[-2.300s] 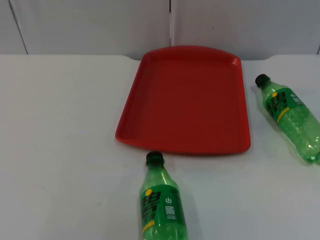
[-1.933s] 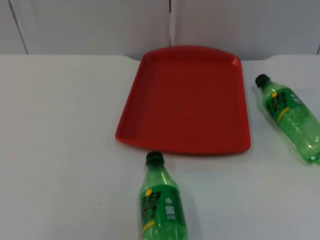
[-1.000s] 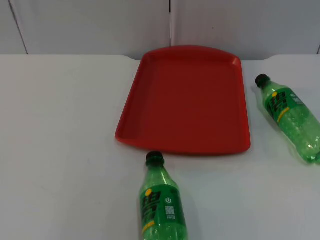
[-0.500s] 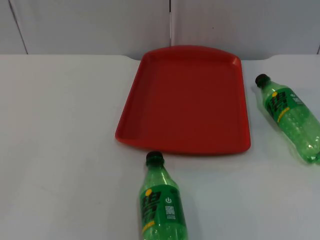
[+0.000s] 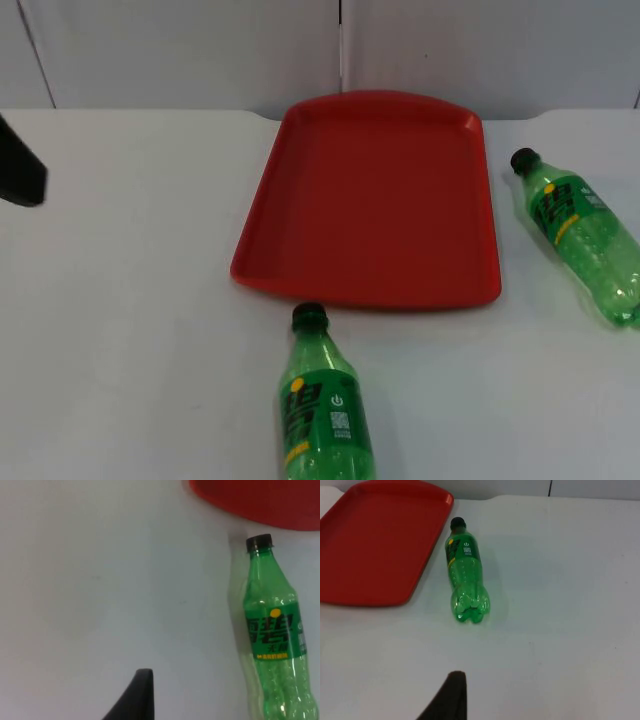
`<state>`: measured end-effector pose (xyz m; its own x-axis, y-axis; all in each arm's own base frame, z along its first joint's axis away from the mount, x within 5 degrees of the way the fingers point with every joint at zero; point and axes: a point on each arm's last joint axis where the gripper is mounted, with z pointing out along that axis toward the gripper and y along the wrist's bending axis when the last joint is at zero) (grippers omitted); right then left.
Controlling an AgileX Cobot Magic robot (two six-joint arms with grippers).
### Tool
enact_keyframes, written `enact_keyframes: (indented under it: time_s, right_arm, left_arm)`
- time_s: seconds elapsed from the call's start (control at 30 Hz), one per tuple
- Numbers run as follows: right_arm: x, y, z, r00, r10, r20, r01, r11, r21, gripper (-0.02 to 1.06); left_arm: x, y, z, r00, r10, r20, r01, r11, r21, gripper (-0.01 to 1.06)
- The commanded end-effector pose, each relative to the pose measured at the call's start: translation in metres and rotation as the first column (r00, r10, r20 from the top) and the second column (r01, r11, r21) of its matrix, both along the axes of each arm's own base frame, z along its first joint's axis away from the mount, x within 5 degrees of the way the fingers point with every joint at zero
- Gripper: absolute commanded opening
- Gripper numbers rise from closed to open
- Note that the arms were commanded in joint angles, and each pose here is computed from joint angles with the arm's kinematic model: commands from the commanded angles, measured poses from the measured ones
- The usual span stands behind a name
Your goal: Place the bottle upright on the tray.
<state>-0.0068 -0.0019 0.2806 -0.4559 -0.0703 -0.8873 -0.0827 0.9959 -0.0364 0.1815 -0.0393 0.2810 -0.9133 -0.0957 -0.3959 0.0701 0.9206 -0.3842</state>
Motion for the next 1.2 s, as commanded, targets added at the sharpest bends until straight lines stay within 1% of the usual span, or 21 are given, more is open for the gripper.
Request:
enact_keyframes:
  time_s: [0.0,0.07,0.2,0.37,0.4,0.53,0.57,0.67,0.73,0.87,0.97,1.03,1.07,1.17]
  right_arm:
    - [-0.001,0.0,0.0,1.0,0.0,0.004,0.0,1.0,-0.007,1.05]
    - [-0.001,0.0,0.0,1.0,0.0,0.004,0.0,1.0,-0.007,1.05]
    - [-0.001,0.0,0.0,1.0,0.0,0.004,0.0,1.0,-0.007,1.05]
    - [-0.001,0.0,0.0,1.0,0.0,0.004,0.0,1.0,-0.007,1.05]
    - [-0.001,0.0,0.0,1.0,0.0,0.004,0.0,1.0,-0.007,1.05]
    - [-0.001,0.0,0.0,1.0,0.0,0.004,0.0,1.0,-0.007,1.05]
    - [-0.001,0.0,0.0,1.0,0.0,0.004,0.0,1.0,-0.007,1.05]
    - [-0.001,0.0,0.0,1.0,0.0,0.004,0.0,1.0,-0.007,1.05]
    - [-0.001,0.0,0.0,1.0,0.0,0.004,0.0,1.0,-0.007,1.05]
    - [-0.001,0.0,0.0,1.0,0.0,0.004,0.0,1.0,-0.007,1.05]
    - [-0.001,0.0,0.0,1.0,0.0,0.004,0.0,1.0,-0.007,1.05]
    - [-0.001,0.0,0.0,1.0,0.0,0.004,0.0,1.0,-0.007,1.05]
    - [-0.001,0.0,0.0,1.0,0.0,0.004,0.0,1.0,-0.007,1.05]
    - [-0.001,0.0,0.0,1.0,0.0,0.004,0.0,1.0,-0.007,1.05]
  left_arm:
    - [0.005,-0.01,-0.001,1.0,-0.014,-0.002,0.014,1.0,-0.022,1.05]
    - [0.009,-0.018,-0.007,0.999,-0.037,-0.023,0.036,0.999,-0.021,1.05]
    - [0.014,-0.029,-0.014,0.999,-0.035,-0.039,0.035,0.999,-0.016,1.05]
    - [0.018,-0.05,-0.023,0.998,-0.03,-0.059,0.03,0.999,0.01,1.05]
    - [0.018,-0.05,-0.023,0.998,-0.03,-0.059,0.03,0.999,0.01,1.05]
    - [0.018,-0.075,-0.033,0.995,-0.062,-0.075,0.064,0.998,0.029,1.05]
    - [0.018,-0.075,-0.033,0.995,-0.062,-0.075,0.064,0.998,0.029,1.05]
    - [0.02,-0.091,-0.045,0.993,-0.069,-0.097,0.073,0.997,0.04,1.05]
    - [0.021,-0.095,-0.049,0.992,-0.063,-0.106,0.068,0.997,0.047,1.05]
    - [0.025,-0.116,-0.073,0.986,-0.072,-0.149,0.084,0.994,0.077,1.05]
    - [0.025,-0.122,-0.08,0.984,-0.08,-0.16,0.094,0.992,0.084,1.05]
    - [0.028,-0.128,-0.092,0.982,-0.066,-0.178,0.084,0.992,0.097,1.05]
    - [0.028,-0.128,-0.092,0.982,-0.066,-0.178,0.084,0.992,0.097,1.05]
    - [0.032,-0.133,-0.106,0.98,-0.03,-0.198,0.052,0.993,0.106,1.05]
